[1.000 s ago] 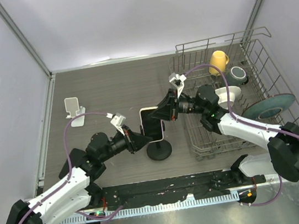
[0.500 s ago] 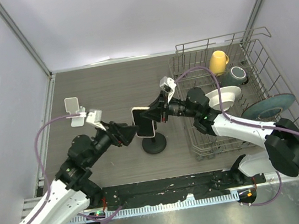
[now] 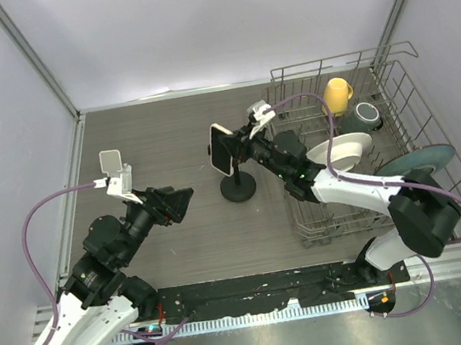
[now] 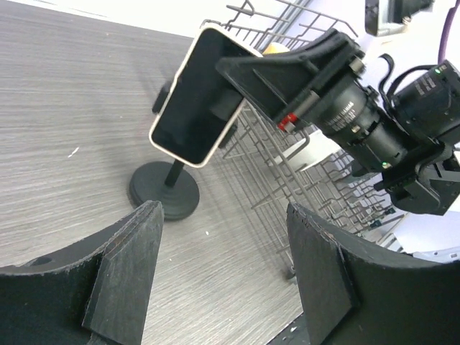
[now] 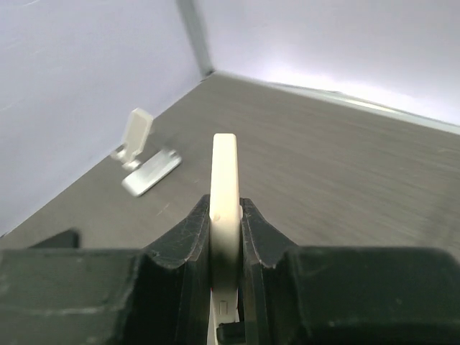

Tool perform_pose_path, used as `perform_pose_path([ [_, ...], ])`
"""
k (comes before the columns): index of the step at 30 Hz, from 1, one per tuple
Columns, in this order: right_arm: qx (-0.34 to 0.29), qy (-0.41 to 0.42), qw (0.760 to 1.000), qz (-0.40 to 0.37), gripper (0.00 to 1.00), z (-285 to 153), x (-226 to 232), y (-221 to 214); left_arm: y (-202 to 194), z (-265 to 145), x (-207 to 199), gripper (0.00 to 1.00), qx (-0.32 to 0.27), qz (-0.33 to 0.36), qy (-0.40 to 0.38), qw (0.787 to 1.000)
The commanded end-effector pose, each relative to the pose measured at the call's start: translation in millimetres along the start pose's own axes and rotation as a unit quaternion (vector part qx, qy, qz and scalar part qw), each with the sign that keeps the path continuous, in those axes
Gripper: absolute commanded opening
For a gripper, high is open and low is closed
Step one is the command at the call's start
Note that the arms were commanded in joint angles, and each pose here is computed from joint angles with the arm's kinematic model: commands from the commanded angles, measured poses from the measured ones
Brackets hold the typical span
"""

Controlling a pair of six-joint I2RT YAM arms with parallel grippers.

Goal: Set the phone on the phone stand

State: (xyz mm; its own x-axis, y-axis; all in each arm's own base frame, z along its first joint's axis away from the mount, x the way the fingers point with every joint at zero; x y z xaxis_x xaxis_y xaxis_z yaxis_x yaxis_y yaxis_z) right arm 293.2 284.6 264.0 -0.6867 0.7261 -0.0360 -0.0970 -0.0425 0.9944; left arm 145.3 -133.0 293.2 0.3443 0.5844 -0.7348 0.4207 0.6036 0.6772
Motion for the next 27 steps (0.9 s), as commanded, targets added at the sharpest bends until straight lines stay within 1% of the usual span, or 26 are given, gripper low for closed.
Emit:
perform_pose_path([
  [1, -0.168, -0.187, 0.968, 0.022, 0.00, 25, -42, 85, 19, -5, -8, 0.73, -0.028, 0.026, 0.007, 0.999],
  [2, -0.179, -0.204, 0.962, 0.026, 0.00, 29, -46, 91, 23, -6, -11, 0.73, -0.031, 0.028, 0.008, 0.999],
  [3, -0.167, -0.239, 0.956, 0.028, 0.00, 38, -53, 78, 23, -5, -10, 0.73, -0.031, 0.029, 0.015, 0.999],
  [5, -0.188, -0.280, 0.941, 0.025, 0.00, 46, -62, 86, 23, -6, -10, 0.73, -0.025, 0.035, 0.016, 0.999],
  [6, -0.181, -0.294, 0.938, 0.019, 0.00, 55, -65, 75, 24, -6, -11, 0.73, -0.025, 0.035, 0.014, 0.999],
  [7, -0.186, -0.317, 0.930, 0.020, 0.00, 58, -70, 75, 24, -5, -11, 0.73, -0.022, 0.037, 0.015, 0.999],
  [8, -0.200, -0.327, 0.924, 0.020, 0.00, 64, -73, 84, 25, -6, -13, 0.73, -0.023, 0.040, 0.011, 0.999],
  [9, -0.198, -0.335, 0.921, 0.002, 0.00, 68, -75, 84, 26, -6, -14, 0.73, -0.024, 0.043, 0.010, 0.999],
  [10, -0.192, -0.349, 0.917, -0.004, 0.00, 78, -78, 71, 27, -7, -14, 0.73, -0.025, 0.045, 0.010, 0.999],
  [11, -0.208, -0.353, 0.912, 0.000, 0.00, 85, -79, 82, 29, -7, -15, 0.73, -0.029, 0.052, 0.010, 0.998],
  [12, -0.198, -0.365, 0.909, -0.021, 0.00, 90, -82, 78, 30, -6, -16, 0.73, -0.030, 0.056, 0.010, 0.998],
  [13, -0.189, -0.376, 0.907, -0.027, 0.00, 98, -84, 66, 31, -6, -16, 0.73, -0.032, 0.058, 0.010, 0.998],
  [14, -0.195, -0.388, 0.900, -0.026, 0.00, 105, -86, 72, 32, -5, -16, 0.73, -0.033, 0.061, 0.012, 0.998],
  [15, -0.194, -0.393, 0.898, -0.034, 0.00, 110, -88, 72, 33, -4, -16, 0.73, -0.033, 0.065, 0.015, 0.997],
  [16, -0.180, -0.395, 0.899, -0.049, 0.00, 118, -88, 59, 34, -4, -17, 0.73, -0.035, 0.066, 0.014, 0.997],
  [19, -0.182, -0.402, 0.895, -0.066, 0.00, 133, -91, 69, 34, 0, -17, 0.73, -0.029, 0.072, 0.017, 0.997],
  [21, -0.163, -0.410, 0.894, -0.076, 0.00, 143, -96, 51, 33, 4, -17, 0.73, -0.025, 0.077, 0.022, 0.996],
  [22, -0.166, -0.413, 0.893, -0.071, 0.00, 145, -101, 52, 34, 5, -18, 0.73, -0.026, 0.078, 0.022, 0.996],
  [24, -0.147, -0.410, 0.897, -0.068, 0.00, 154, -109, 37, 33, 10, -18, 0.73, -0.022, 0.081, 0.026, 0.996],
  [25, -0.153, -0.414, 0.896, -0.057, 0.00, 157, -116, 42, 34, 11, -18, 0.73, -0.025, 0.081, 0.028, 0.996],
  [27, -0.150, -0.417, 0.894, -0.062, 0.00, 160, -120, 36, 33, 16, -18, 0.73, -0.020, 0.081, 0.030, 0.996],
])
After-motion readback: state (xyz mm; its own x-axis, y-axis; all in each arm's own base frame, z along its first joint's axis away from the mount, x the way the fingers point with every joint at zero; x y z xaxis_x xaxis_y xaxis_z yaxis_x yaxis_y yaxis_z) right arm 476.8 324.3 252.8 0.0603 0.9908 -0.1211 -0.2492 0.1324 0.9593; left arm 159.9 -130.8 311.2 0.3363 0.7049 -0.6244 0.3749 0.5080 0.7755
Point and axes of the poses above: each gripper's point midway between its finger pads, its own z axis out along the fingers, its own x axis along the line the jaws close on, y = z × x, the point moved 6 cm from there along -z, back along the fingers, and after that the axes turned 15 degrees about -z, right-handed, at the moved point
